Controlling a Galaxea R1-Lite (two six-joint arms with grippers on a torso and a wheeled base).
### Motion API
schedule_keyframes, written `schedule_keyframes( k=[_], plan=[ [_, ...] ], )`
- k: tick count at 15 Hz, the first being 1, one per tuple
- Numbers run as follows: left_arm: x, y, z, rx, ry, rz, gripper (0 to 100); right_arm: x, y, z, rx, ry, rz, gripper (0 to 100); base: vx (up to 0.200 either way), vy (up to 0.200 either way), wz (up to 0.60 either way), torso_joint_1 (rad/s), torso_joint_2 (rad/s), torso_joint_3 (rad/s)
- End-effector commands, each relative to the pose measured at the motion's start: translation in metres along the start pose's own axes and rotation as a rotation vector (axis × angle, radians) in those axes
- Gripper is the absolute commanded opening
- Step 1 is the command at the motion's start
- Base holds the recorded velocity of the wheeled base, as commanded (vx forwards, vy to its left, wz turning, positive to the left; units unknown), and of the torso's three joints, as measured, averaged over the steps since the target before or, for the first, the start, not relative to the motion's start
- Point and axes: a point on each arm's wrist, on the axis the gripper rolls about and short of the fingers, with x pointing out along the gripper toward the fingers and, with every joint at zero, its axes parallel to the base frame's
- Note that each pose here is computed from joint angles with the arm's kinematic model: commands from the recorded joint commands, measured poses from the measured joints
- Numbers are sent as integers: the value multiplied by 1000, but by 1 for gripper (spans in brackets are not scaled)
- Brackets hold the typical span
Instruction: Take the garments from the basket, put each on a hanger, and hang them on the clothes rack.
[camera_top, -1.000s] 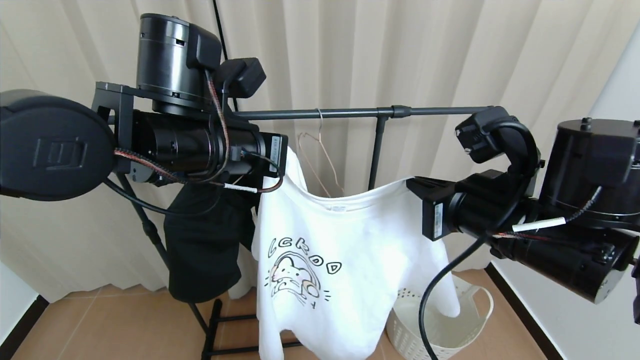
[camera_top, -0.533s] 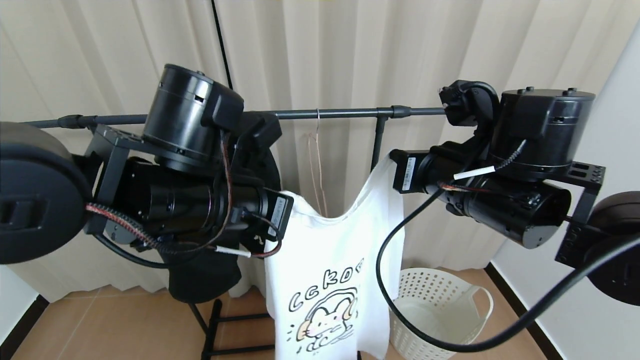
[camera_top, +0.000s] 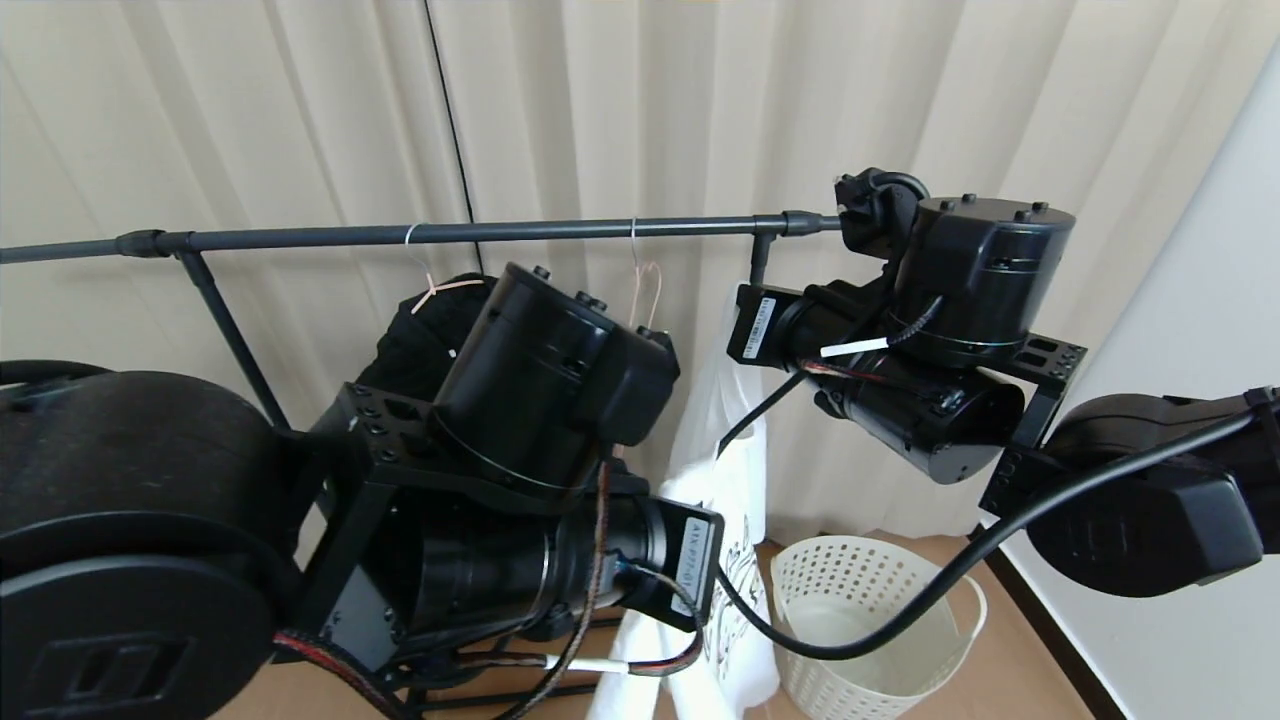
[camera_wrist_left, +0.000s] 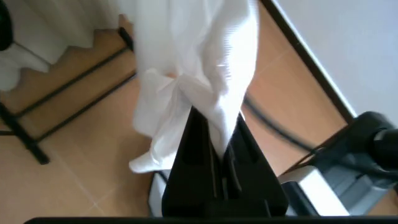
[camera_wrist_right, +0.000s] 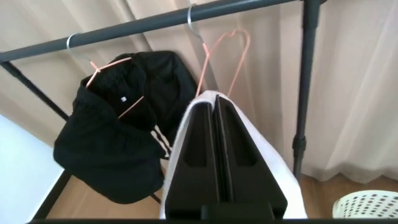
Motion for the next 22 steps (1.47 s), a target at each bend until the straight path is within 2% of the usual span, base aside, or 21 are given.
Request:
schedule_keyframes(
  k=[1,3,7,11,12,13,14,17,18,19,21,22],
  plan=[
    [16,-14,2,-13,1,-24,0,0,7,-7,7,19,18,0,0,0,0,0,0,0],
    [14,-17,8,-33,-29,-39,0,0,7,-7,12,19,20,0,0,0,0,0,0,0],
    [13,-12,7,-36,-28,-19,0,-1,6,-4,9,13,14,0,0,0,0,0,0,0],
    [5,21,18,-90,-73,86,0,-8,-10,15,-45,-30,-28,0,0,0,0,0,0,0],
    [6,42,25,-99,-105,180,0,-15,-17,23,-75,-46,-39,0,0,0,0,0,0,0],
    [6,49,28,-95,-115,214,0,-17,-17,24,-84,-48,-42,0,0,0,0,0,0,0],
    [5,64,37,-90,-158,291,0,-23,-21,25,-121,-48,-49,0,0,0,0,0,0,0],
    [8,75,62,-118,-278,332,0,-38,-28,24,-187,-32,-67,0,0,0,0,0,0,0],
    [7,77,68,-127,-309,337,0,-43,-29,23,-203,-25,-69,0,0,0,0,0,0,0],
    [9,82,87,-151,-391,338,0,-54,-35,22,-255,-7,-72,0,0,0,0,0,0,0],
    [9,82,102,-161,-445,330,0,-65,-39,20,-301,16,-67,0,0,0,0,0,0,0],
    [9,79,113,-165,-482,319,0,-76,-44,18,-344,65,-52,0,0,0,0,0,0,0]
  ],
)
